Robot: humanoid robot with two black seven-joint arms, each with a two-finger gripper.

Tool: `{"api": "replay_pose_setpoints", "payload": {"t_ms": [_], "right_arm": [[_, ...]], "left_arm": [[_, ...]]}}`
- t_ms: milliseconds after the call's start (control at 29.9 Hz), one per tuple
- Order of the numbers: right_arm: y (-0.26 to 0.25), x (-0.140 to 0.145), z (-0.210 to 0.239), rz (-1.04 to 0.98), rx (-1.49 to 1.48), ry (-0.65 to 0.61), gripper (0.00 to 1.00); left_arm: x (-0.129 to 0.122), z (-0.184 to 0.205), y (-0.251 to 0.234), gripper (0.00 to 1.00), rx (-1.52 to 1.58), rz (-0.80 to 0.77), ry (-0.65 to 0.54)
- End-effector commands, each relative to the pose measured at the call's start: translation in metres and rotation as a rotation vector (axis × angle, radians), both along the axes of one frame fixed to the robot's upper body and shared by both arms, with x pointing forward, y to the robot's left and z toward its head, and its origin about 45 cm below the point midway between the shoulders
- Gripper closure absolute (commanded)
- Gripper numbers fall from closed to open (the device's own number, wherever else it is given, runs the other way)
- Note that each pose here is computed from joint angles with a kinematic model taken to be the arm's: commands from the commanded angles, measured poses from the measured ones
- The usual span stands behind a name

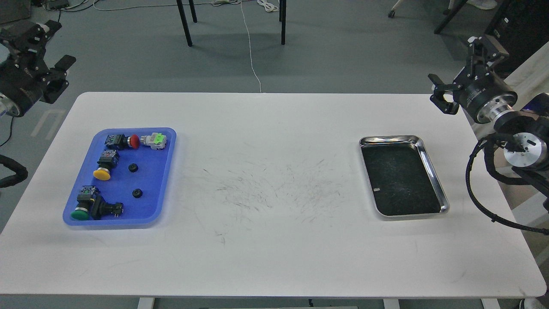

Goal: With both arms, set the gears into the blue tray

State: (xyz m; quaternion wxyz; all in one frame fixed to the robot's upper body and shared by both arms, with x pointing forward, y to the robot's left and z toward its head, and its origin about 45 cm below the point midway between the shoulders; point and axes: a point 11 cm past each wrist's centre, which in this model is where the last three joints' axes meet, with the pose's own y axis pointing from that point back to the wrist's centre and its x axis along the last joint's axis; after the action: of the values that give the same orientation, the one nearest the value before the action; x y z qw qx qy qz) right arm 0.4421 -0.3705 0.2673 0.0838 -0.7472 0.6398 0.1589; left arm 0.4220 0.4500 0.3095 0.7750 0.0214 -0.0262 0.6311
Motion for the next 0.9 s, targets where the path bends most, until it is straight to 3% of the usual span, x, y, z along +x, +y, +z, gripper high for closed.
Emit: {"api": "replay_pose_setpoints", "payload": {"t_ms": [0,234,334,401,535,869], "right_arm": [[0.001,0.000,-0.002,-0.015,0.052,0.009,0.01],[0.010,0.002,-0.004,-0.004,0.146,-0.002,0.01],[0.019,0.004,-0.010,0.009,0.162,0.006,0.01],[0.025,0.005,-0.012,0.016,0.173,0.008,0.01],[0.035,0.009,-0.014,0.024,0.197,0.005,0.01],[0.056,0.013,-0.031,0.040,0.235,0.046,0.01]], "left_arm": [[0.001,-0.005,-0.001,0.22,-0.062,0.021,0.004],[0.003,-0.002,-0.003,0.25,-0.087,0.023,-0.004],[0.004,0.001,0.001,0.19,-0.078,0.042,-0.013],[0.005,0.002,0.004,0.08,-0.066,0.065,-0.017],[0.008,0.008,0.010,0.02,-0.056,0.090,-0.035],[0.015,-0.012,-0.006,0.04,-0.113,0.061,-0.009]]}}
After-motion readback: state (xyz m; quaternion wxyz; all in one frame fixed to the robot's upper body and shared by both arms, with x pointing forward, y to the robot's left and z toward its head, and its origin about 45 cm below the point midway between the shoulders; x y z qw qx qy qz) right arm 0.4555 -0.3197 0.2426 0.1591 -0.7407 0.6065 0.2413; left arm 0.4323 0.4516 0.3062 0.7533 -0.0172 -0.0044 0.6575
